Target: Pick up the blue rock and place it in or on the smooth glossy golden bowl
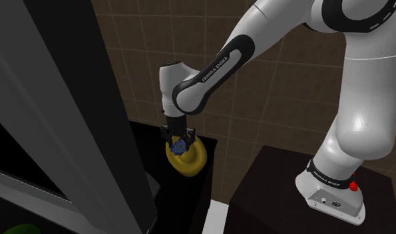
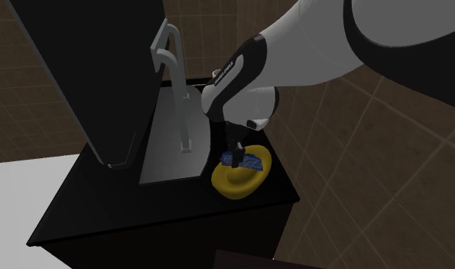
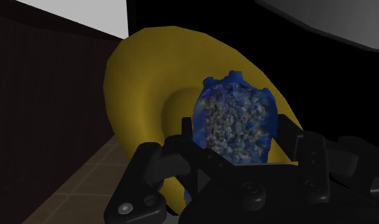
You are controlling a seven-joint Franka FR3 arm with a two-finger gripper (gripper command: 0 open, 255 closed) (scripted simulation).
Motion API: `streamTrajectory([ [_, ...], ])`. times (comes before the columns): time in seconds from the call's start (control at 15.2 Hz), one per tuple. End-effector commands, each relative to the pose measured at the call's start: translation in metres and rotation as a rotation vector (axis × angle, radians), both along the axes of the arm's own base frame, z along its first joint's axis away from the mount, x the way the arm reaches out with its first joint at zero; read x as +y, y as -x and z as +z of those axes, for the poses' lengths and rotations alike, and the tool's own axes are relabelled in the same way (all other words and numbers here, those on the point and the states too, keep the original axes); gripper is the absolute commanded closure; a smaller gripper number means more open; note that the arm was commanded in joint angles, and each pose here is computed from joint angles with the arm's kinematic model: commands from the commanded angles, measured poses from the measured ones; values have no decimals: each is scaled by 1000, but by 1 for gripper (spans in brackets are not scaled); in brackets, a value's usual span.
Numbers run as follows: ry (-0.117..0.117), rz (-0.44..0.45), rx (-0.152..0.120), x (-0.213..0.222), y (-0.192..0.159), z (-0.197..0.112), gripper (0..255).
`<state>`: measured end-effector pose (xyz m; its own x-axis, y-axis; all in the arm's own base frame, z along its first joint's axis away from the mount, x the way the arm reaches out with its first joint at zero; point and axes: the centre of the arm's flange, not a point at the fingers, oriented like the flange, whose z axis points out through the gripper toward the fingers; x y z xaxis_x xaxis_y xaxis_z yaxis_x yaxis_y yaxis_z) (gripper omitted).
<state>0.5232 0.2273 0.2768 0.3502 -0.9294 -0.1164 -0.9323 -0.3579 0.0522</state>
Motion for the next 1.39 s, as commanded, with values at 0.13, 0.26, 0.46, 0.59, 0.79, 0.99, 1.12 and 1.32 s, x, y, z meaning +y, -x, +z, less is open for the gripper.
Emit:
streamTrajectory([
  [0.13, 0, 0, 0, 0, 0, 0, 255],
  [0.26, 0, 0, 0, 0, 0, 0, 0],
  [0.46, 0, 0, 0, 0, 0, 0, 0],
  [0.59, 0, 0, 0, -1, -1, 13, 0],
  [0.79, 0, 0, 0, -5, -5, 49, 0],
  [0.99, 0, 0, 0, -5, -5, 49, 0],
  [1.12, 0, 0, 0, -5, -5, 49, 0],
  [1.32, 0, 0, 0, -5, -5, 49, 0],
])
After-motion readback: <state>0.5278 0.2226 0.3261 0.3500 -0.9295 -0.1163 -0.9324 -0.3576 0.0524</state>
